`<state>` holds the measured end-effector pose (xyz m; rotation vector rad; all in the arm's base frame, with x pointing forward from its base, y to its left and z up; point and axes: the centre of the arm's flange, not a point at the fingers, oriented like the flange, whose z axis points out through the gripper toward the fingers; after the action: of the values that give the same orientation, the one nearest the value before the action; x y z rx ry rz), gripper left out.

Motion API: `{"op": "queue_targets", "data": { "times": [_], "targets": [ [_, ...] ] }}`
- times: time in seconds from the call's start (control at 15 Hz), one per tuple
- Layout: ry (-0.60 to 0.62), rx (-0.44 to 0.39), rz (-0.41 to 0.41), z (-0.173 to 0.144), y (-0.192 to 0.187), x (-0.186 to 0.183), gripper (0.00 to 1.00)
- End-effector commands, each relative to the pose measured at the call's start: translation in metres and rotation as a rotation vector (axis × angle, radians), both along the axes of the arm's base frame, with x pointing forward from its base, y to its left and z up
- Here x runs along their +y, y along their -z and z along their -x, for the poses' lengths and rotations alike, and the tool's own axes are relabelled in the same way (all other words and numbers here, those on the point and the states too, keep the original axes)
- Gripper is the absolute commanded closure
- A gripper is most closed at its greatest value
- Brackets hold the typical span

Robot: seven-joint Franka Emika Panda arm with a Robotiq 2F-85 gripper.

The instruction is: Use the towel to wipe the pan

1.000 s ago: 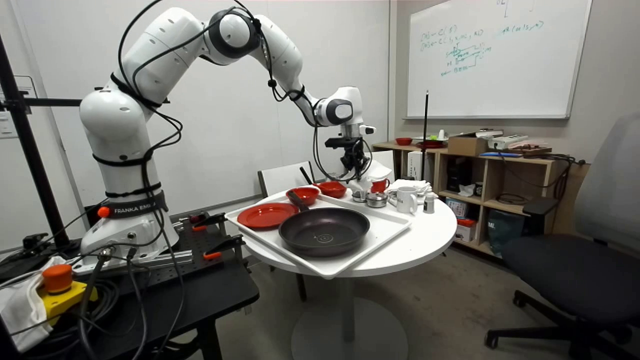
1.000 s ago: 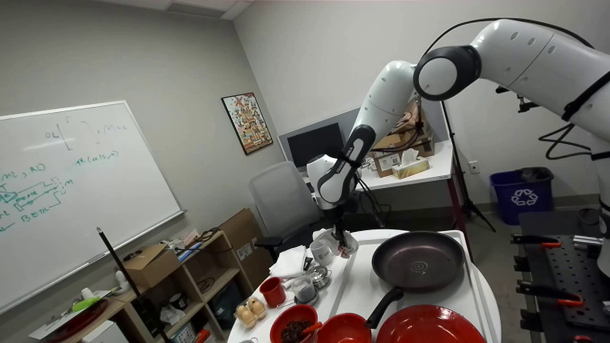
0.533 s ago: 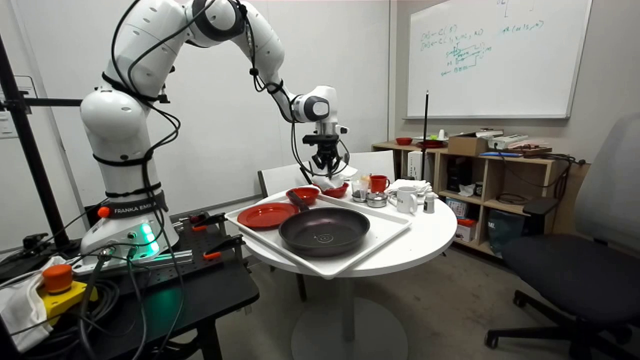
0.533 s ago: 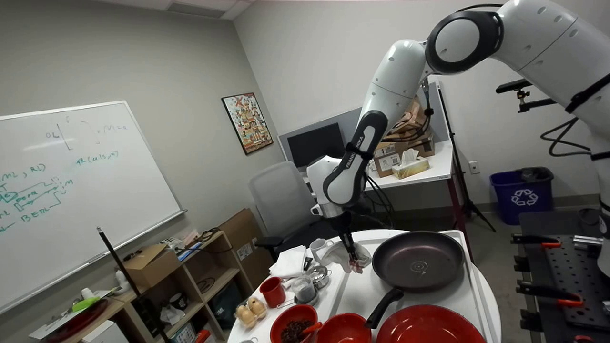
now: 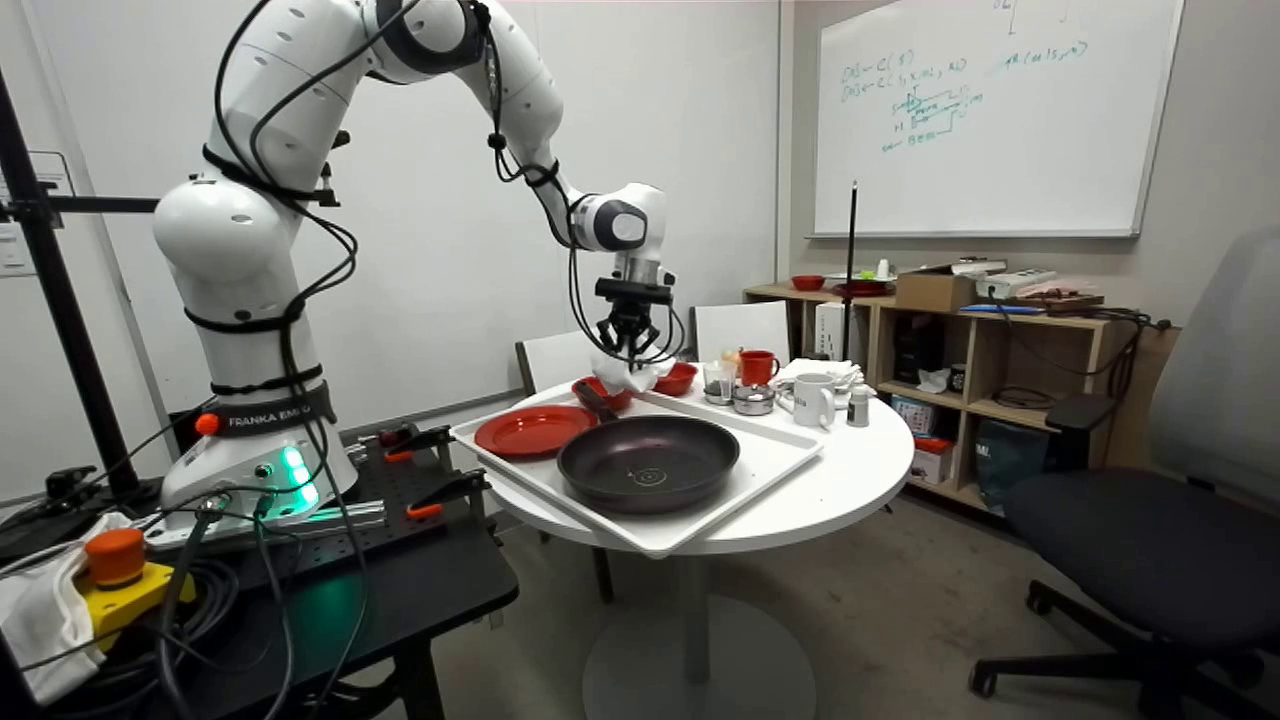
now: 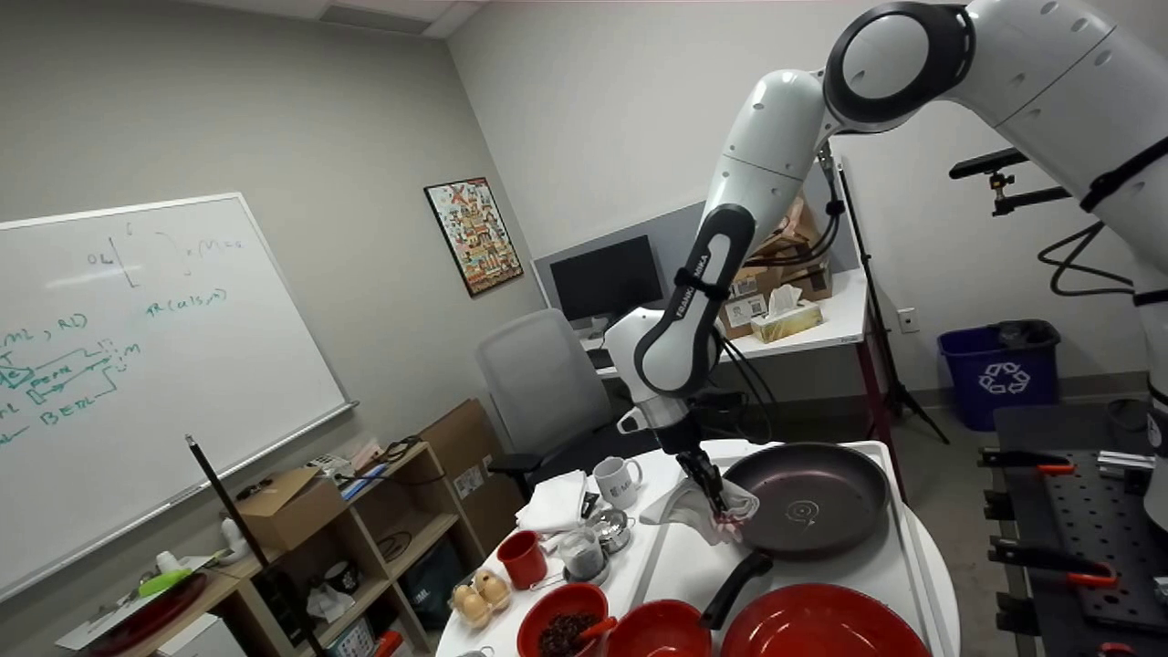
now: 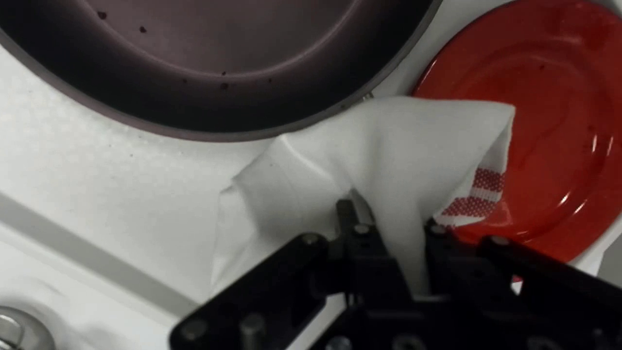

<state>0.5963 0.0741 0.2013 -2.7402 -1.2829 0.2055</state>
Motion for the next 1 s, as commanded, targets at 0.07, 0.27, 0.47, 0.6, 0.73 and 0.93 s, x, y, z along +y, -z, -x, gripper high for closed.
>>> {"op": "queue_targets", "data": {
  "times": [0.07, 0.27, 0.47, 0.6, 0.73, 0.93],
  "targets": [
    [0.018, 0.032, -0.029, 0.044, -0.009, -0.025, 0.96],
    [0.067, 0.058, 0.006, 0.062, -0.007, -0.045, 0.96],
    [0.125, 0.049, 0.033, 0.07, -0.001, -0.068, 0.96],
    [0.189, 0.045, 0.046, 0.063, 0.007, -0.086, 0.96],
    [0.262, 0.056, 0.06, 0.051, 0.017, -0.105, 0.96],
    [0.364, 0.097, 0.097, 0.03, 0.039, -0.124, 0.96]
  ]
}}
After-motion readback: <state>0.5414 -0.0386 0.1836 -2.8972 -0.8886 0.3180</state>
